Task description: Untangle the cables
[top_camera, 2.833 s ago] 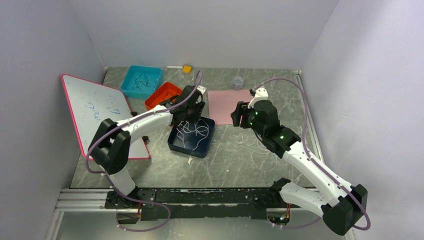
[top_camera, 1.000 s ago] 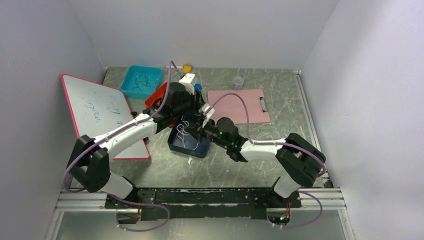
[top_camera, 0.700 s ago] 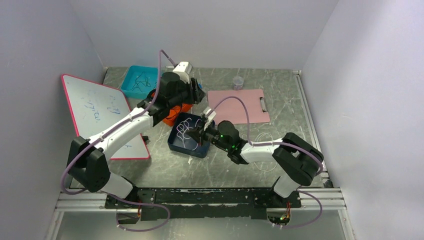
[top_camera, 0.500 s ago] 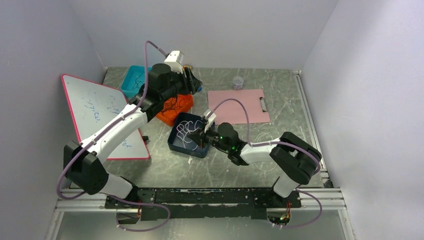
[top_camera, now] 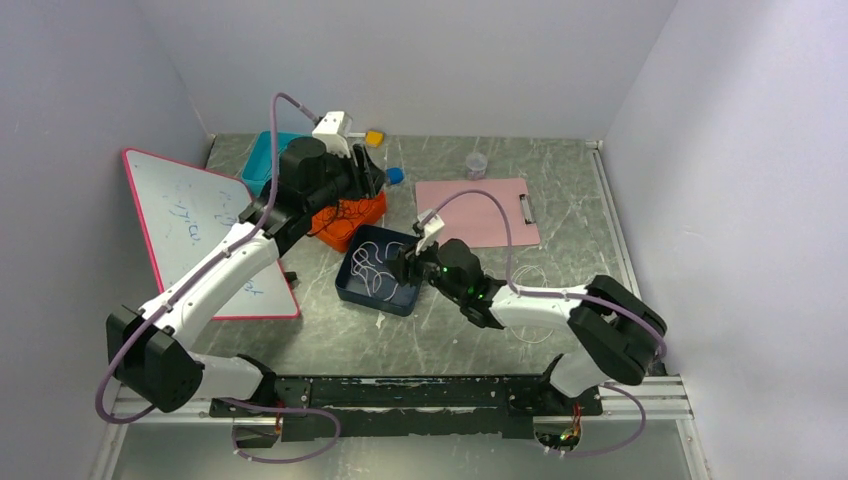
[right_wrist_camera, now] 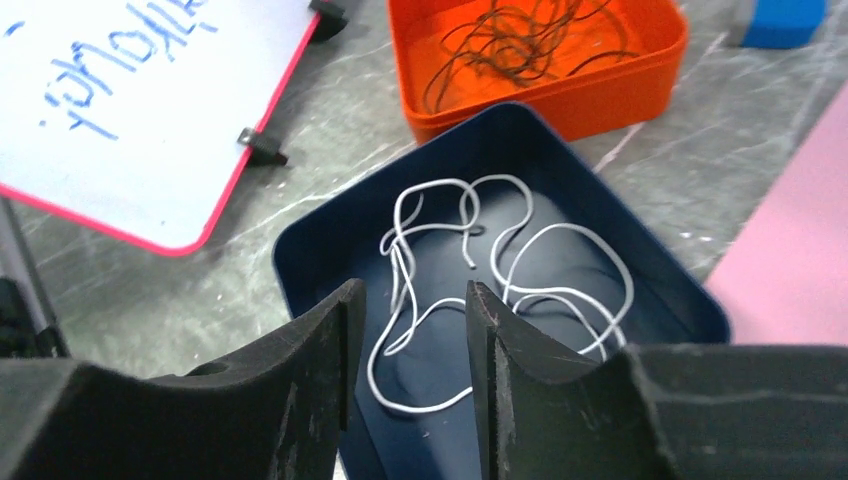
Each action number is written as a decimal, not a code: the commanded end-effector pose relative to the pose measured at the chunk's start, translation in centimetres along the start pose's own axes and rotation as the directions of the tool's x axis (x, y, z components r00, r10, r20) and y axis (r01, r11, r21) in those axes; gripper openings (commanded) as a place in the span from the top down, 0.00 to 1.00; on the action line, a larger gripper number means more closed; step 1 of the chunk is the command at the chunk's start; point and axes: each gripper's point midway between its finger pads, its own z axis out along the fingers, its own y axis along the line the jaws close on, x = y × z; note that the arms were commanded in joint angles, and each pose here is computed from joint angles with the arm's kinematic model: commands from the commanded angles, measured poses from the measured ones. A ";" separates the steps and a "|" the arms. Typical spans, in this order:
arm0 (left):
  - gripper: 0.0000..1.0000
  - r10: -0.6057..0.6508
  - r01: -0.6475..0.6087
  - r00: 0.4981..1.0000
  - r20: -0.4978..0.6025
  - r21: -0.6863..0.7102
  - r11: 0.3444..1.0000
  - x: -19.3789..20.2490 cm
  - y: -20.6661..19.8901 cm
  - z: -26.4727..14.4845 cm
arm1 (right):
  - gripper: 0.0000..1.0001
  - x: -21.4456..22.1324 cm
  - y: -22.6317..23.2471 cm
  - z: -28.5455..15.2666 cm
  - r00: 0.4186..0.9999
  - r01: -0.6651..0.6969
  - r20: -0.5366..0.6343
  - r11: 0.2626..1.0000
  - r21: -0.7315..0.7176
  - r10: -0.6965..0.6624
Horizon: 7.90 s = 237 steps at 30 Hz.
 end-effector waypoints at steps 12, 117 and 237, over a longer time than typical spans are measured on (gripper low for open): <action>0.47 0.089 -0.096 0.975 -0.206 -0.027 0.995 6.7 2.7 -0.7 | 0.51 -5.4 -9.0 -7.1 0.995 -0.089 0.003 0.859 0.504 0.102; 0.50 -0.014 -0.001 0.999 -0.045 -0.319 0.948 3.8 7.0 -4.9 | 1.00 -17.9 -3.6 -6.9 0.943 -0.312 0.093 0.945 -0.097 0.321; 0.01 0.026 0.134 0.955 0.296 -0.506 0.852 2.8 12.3 -15.7 | 0.00 -11.4 -16.7 -22.1 0.976 -0.136 0.203 0.502 0.854 -0.082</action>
